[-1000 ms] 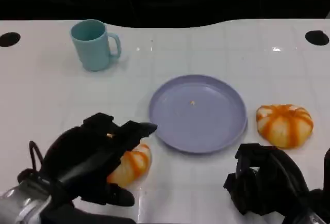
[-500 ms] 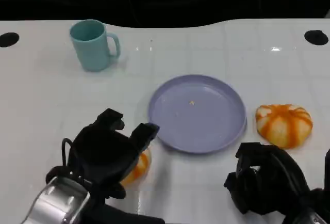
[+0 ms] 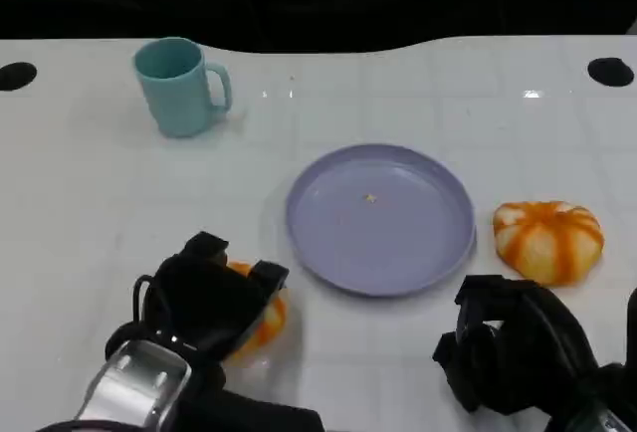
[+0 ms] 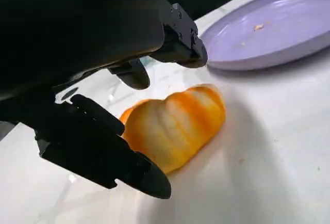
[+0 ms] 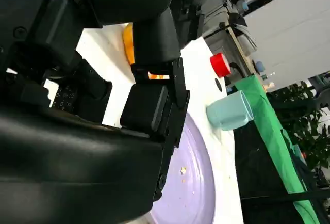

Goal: Grasp the bread from the table and place it into the plate.

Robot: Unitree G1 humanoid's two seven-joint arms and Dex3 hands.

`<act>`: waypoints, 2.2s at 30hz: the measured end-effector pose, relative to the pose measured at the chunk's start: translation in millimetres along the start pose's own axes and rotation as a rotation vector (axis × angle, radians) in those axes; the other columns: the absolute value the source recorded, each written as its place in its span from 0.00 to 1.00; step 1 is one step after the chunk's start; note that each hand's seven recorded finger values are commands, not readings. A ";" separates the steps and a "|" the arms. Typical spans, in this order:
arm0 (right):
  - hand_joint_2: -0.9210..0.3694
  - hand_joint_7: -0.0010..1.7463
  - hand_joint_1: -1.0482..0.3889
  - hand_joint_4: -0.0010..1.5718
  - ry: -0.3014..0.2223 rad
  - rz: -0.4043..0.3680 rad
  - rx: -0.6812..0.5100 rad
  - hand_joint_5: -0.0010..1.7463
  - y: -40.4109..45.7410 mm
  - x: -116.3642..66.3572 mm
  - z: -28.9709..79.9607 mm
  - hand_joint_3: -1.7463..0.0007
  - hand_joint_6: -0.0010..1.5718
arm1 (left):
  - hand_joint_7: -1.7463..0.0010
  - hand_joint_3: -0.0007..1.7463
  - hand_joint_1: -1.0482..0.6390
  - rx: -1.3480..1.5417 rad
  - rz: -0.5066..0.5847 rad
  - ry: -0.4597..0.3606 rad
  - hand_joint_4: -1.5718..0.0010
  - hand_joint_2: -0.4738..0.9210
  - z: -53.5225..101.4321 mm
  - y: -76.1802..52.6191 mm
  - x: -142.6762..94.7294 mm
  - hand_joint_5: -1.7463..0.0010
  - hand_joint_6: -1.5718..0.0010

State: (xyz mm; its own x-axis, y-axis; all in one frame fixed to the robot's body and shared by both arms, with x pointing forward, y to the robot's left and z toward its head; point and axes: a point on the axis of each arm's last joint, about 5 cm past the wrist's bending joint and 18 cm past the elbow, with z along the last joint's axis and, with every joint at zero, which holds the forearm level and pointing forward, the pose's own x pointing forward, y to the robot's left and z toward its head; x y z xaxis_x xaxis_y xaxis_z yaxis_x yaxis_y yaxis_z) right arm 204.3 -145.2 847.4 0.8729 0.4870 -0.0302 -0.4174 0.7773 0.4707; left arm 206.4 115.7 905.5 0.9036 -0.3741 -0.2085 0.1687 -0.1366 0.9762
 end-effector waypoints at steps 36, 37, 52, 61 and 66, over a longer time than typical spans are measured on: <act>0.70 0.57 0.00 0.94 -0.004 -0.001 -0.002 0.83 -1.0 -0.3 0.1 0.15 1.00 | 0.37 0.72 0.42 0.082 0.362 -0.079 0.33 0.58 -21.2 -63.2 38.2 0.00 0.40; 0.70 0.57 0.00 0.94 -0.004 -0.001 -0.002 0.83 -1.0 -0.3 0.1 0.15 1.00 | 0.35 0.75 0.43 0.079 0.375 -0.079 0.33 0.56 -20.9 -64.5 38.1 0.00 0.41; 0.70 0.57 0.00 0.94 -0.004 -0.002 0.000 0.83 -2.1 -0.6 0.5 0.15 1.00 | 0.66 0.69 0.45 0.029 0.314 0.060 0.33 0.65 -13.3 -35.1 29.6 0.00 0.34; 0.71 0.58 0.00 0.94 0.002 -0.004 0.003 0.84 -2.2 -0.6 0.3 0.14 1.00 | 0.64 0.75 0.47 0.017 0.355 0.117 0.29 0.63 -21.4 -17.2 16.7 0.00 0.36; 0.71 0.57 0.00 0.94 0.003 -0.005 0.004 0.84 -2.2 -0.6 0.3 0.13 1.00 | 0.25 0.78 0.47 0.026 0.386 0.139 0.30 0.55 -21.3 -6.5 15.3 0.00 0.42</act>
State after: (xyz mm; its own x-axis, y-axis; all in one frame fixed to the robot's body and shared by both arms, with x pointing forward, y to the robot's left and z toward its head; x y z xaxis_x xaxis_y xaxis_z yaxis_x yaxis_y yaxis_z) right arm 204.8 -147.4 846.6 0.8740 0.4846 -0.0351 -0.4123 0.7780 0.4740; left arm 227.6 130.4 897.2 0.9436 -0.2746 0.1850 -0.2018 -0.0337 0.9789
